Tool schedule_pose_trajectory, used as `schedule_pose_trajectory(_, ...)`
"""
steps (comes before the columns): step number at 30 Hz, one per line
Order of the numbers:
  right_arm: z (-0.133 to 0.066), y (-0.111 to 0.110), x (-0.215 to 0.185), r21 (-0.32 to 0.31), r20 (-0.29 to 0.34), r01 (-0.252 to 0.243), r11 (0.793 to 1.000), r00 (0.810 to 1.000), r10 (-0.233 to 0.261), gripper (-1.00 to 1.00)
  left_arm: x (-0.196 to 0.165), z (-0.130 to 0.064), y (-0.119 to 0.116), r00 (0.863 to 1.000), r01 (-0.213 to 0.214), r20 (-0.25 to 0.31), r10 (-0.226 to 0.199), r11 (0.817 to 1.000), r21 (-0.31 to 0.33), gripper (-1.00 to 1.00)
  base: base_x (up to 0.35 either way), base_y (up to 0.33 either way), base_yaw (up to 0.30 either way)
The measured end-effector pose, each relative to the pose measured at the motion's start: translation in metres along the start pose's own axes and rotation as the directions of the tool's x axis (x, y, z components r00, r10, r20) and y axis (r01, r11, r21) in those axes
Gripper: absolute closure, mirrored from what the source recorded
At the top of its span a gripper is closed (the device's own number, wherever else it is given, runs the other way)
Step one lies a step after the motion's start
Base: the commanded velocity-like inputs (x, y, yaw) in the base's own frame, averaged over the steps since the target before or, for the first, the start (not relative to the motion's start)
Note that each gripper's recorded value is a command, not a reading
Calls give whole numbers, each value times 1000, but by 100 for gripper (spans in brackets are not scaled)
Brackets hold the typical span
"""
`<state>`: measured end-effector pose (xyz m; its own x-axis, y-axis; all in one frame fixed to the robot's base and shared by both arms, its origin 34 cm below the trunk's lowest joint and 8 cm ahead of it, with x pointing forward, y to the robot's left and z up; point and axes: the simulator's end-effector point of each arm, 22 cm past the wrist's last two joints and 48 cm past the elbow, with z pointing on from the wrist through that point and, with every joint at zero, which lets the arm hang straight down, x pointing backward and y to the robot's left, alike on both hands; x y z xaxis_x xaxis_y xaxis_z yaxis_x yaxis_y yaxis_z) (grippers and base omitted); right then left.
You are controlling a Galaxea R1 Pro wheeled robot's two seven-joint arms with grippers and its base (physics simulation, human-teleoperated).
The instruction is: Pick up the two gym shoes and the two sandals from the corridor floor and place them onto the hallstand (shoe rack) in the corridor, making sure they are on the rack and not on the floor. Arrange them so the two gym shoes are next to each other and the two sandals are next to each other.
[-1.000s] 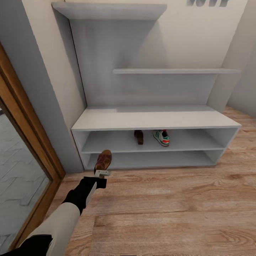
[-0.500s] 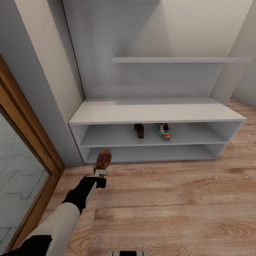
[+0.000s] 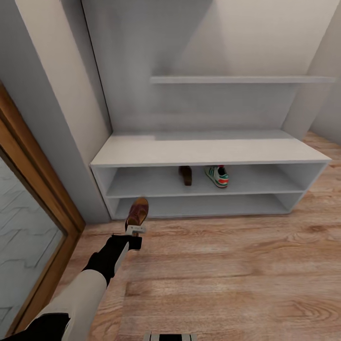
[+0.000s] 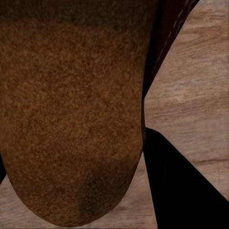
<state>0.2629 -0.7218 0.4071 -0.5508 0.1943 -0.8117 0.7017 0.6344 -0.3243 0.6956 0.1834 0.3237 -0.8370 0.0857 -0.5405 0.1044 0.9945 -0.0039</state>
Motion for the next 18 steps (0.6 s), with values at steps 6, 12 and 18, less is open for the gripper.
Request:
schedule_pose_trajectory(6,0,1,3,-2,-6,0,1000,1000,0,100,-3,-1,2,1000,-1,5,1,1000,-14,100,271,0,0)
schedule_pose_trajectory(12,0,2,4,-3,-9,0,1000,1000,0,100,-4,-1,4,1000,1,8,-1,1000,-23,100,67,-1,0)
schedule_pose_trajectory(18,0,2,4,-3,-8,0,1000,1000,0,100,-4,-1,5,1000,1,8,-1,1000,-26,100,221,-109,0)
